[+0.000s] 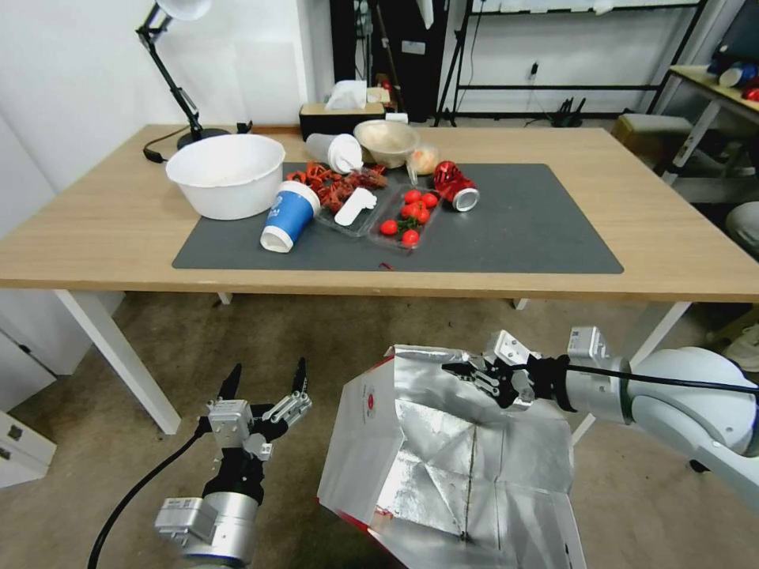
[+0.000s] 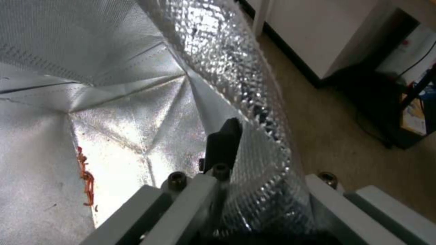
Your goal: Pick up the food delivery bag from the floor and place it on the table.
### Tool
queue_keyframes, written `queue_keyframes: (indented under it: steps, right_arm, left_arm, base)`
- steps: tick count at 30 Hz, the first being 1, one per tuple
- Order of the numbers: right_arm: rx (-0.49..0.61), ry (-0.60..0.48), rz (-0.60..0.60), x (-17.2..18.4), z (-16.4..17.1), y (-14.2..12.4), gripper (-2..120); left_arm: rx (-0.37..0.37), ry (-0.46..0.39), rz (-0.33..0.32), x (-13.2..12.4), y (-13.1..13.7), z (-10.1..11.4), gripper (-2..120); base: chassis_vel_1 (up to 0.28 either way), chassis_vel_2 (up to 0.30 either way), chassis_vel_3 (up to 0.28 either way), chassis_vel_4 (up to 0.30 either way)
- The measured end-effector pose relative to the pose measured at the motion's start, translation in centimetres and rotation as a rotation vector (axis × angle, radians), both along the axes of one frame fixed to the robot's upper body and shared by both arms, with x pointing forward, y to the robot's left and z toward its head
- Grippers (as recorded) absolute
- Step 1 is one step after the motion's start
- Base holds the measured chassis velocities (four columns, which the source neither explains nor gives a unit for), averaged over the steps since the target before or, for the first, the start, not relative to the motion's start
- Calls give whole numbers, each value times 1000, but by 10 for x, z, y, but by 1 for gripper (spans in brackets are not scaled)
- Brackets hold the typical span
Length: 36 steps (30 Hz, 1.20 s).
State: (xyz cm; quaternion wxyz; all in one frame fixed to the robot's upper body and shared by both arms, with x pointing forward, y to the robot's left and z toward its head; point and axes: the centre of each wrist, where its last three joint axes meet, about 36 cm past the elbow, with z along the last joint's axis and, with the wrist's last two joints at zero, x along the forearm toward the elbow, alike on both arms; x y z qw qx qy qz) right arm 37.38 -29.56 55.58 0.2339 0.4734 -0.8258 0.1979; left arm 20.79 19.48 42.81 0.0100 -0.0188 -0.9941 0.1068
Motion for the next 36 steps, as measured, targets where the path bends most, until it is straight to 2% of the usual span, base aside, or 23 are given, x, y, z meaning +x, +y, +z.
queue_keyframes:
  steps: [36]
  right_arm:
    - [-8,-7,-3,-2,4,-4,0]
  left_arm:
    - [3,1,-13,1,0,1,100]
  base:
    - [0,0,0,0]
